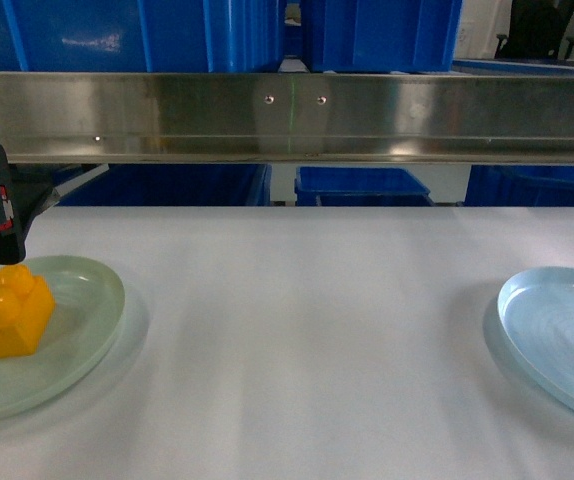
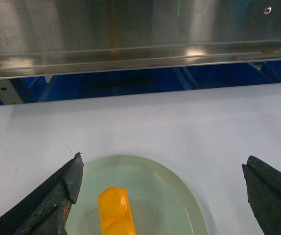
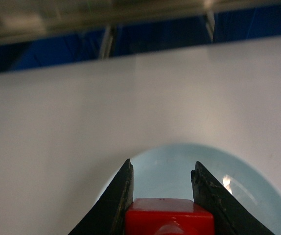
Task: Sort and place red and yellow blocks in left bins
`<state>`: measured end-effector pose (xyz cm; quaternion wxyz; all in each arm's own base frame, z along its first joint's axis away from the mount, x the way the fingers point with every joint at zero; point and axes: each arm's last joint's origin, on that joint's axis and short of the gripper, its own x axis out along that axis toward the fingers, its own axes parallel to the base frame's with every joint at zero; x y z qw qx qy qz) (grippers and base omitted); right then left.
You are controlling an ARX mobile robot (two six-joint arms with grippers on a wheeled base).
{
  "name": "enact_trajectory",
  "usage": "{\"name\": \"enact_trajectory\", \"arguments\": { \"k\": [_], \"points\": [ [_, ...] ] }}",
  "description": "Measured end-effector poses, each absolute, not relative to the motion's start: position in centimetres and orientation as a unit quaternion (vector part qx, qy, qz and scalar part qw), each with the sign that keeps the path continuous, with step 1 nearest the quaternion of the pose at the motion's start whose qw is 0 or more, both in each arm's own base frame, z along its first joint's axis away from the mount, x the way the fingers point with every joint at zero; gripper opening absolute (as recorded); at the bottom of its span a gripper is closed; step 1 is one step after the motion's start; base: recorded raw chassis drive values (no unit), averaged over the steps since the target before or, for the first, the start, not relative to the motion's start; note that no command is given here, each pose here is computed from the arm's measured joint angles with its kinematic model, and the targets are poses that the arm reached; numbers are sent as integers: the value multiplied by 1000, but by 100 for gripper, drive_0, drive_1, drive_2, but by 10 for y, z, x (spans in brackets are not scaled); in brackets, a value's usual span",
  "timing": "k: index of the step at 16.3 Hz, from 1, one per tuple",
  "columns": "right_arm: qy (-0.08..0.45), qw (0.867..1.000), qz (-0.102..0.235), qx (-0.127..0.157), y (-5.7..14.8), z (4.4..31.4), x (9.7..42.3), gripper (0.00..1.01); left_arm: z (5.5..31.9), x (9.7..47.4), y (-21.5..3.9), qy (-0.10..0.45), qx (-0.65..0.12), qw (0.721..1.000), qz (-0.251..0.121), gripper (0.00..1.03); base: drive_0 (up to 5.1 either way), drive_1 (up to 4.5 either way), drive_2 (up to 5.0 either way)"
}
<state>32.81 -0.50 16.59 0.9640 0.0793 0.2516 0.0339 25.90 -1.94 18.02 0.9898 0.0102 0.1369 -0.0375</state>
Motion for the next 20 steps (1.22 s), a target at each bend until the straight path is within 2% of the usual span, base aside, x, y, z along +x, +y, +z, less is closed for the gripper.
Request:
{"name": "enact_trajectory", "arguments": {
  "k": [2,5,6,7,9,12,15,16,19,20],
  "points": [
    [195,976,42,86,-4,205,309,29,180,259,-19,137,10,990,-38,98,0,0,0],
    [169,978,70,100,1,226,272,29,180,259,-19,137,10,990,-37,98,0,0,0],
    [161,978,81,102,4,227,266,29,179,259,-18,141,9,989,-35,98,0,0,0],
    [168,977,85,104,6,219,267,29,173,267,-14,173,0,985,-19,98,0,0,0],
    [207,969,80,109,6,196,265,29,161,285,-8,220,-17,975,7,98,0,0,0],
    [200,970,85,110,6,197,264,29,154,298,-9,246,-27,969,20,98,0,0,0],
    [203,969,86,112,6,195,262,29,126,301,-9,315,-26,948,39,98,0,0,0],
    [205,969,86,112,6,195,260,29,121,302,-8,320,-25,946,46,98,0,0,0],
    [209,967,91,113,6,195,258,29,121,307,-2,286,-19,956,70,98,0,0,0],
    [210,967,91,114,6,195,258,29,116,308,-1,294,-14,953,74,98,0,0,0]
  ]
}}
